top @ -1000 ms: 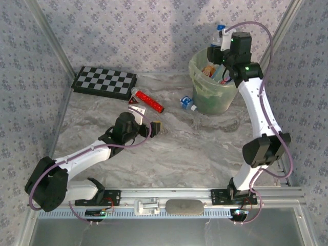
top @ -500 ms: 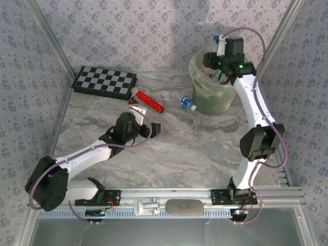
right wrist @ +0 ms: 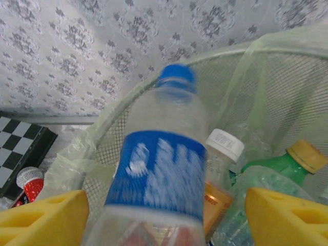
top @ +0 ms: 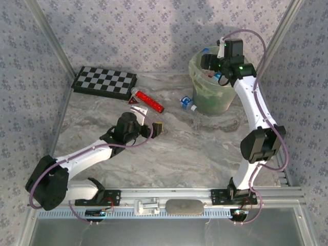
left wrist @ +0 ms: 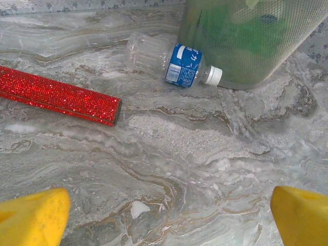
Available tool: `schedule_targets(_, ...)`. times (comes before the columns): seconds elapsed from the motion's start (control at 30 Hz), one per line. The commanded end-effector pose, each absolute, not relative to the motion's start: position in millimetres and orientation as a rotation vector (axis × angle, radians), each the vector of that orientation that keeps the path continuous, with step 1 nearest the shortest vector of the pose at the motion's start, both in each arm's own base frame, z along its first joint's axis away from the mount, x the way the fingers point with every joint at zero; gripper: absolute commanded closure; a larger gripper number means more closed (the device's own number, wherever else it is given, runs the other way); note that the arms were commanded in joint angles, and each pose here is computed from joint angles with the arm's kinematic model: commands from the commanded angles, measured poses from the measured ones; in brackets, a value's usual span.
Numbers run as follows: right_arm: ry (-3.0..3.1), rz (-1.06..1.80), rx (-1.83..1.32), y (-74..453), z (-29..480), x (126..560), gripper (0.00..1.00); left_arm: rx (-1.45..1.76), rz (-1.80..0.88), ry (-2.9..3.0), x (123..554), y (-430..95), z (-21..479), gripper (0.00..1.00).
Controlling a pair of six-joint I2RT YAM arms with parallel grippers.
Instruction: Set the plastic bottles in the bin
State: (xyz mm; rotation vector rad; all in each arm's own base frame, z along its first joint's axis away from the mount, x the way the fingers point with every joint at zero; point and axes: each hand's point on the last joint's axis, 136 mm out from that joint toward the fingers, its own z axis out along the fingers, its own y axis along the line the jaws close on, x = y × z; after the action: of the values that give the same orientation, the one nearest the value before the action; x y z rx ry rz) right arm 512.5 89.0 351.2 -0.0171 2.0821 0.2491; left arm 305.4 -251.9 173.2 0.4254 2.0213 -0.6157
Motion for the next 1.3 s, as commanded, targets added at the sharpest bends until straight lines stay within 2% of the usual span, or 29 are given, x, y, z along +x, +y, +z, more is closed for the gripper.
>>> schedule_targets(0.0,1.978,0.191,-0.008,76.7,398.4,489.5,0.17,0.425,-0.607,1.991,310.2,-255.7,187.3,0.0)
schedule_targets(0.23,1.849,0.282,-0.117,99.8,435.0,454.5,0.15,0.363,-0.608,1.981,316.9,-251.7,188.5,0.0)
schedule_targets(0.5,1.877,0.419,-0.352,173.9,408.5,424.8,0.15,0.281,-0.613,1.98,324.9,-237.6,188.9,0.0)
schedule_targets(0.67,1.951,0.439,-0.601,235.0,365.9,406.1,0.16,0.173,-0.623,1.973,329.5,-216.1,187.1,0.0)
schedule_targets(0.8,2.059,0.276,-0.846,266.3,308.9,398.1,0.16,0.104,-0.606,1.965,329.2,-198.6,187.6,0.0)
schedule_targets(1.03,2.297,0.052,-0.973,275.4,223.1,413.9,0.19,0.001,-0.532,1.952,320.7,-167.5,179.6,0.0)
schedule_targets(1.27,2.434,-0.222,-1.048,266.7,148.6,451.6,0.19,-0.055,-0.506,1.961,311.9,-146.7,168.9,0.0)
